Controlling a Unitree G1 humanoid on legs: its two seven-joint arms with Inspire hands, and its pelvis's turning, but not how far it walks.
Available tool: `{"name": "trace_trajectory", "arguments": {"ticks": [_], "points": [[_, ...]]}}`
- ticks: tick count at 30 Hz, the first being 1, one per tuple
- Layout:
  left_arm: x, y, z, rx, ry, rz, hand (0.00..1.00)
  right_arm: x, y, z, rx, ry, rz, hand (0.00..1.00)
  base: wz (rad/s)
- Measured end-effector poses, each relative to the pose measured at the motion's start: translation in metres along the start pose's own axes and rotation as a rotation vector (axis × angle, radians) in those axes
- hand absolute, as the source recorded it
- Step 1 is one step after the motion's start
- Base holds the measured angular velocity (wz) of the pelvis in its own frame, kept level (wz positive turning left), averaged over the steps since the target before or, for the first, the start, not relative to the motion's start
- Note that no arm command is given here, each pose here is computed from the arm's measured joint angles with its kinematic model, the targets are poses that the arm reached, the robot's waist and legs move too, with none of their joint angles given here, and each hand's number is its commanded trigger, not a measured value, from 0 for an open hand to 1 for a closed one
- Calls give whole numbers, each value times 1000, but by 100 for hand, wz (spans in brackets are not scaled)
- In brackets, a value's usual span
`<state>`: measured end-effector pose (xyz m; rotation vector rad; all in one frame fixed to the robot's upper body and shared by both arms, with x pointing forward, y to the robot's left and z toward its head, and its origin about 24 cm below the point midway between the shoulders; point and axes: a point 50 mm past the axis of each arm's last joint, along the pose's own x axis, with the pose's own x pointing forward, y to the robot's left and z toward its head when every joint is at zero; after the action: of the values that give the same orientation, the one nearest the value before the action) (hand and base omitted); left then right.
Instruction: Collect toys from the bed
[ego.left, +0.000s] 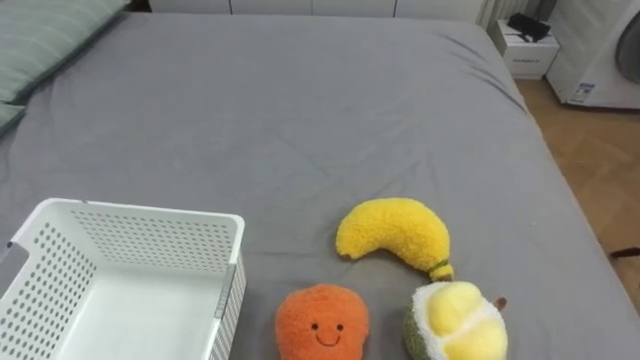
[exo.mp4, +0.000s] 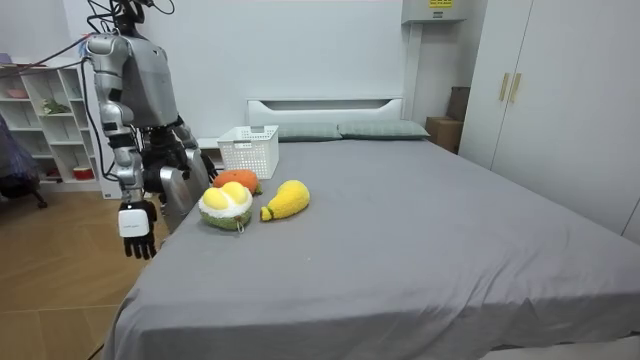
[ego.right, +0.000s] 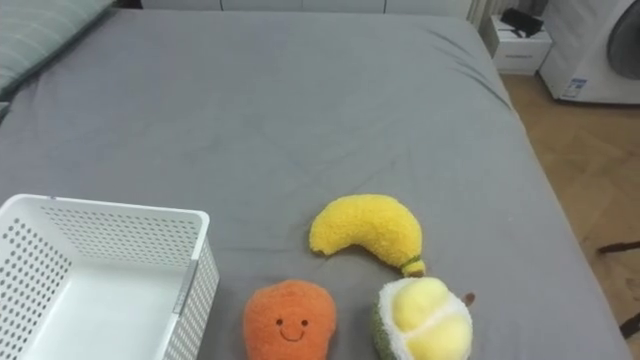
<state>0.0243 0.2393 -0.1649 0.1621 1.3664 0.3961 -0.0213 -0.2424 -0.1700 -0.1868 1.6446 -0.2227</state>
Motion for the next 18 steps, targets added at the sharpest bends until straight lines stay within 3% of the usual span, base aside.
{"name": "trace_trajectory", "arguments": {"ticks": [10,18], "points": [[1,12,-7,-55,27,39,0,0,-18,-12,491,59,-116,0,-8],[1,19,-7,-59,30,56,0,-4,-40,27,641,-95,-185,0,0]]}}
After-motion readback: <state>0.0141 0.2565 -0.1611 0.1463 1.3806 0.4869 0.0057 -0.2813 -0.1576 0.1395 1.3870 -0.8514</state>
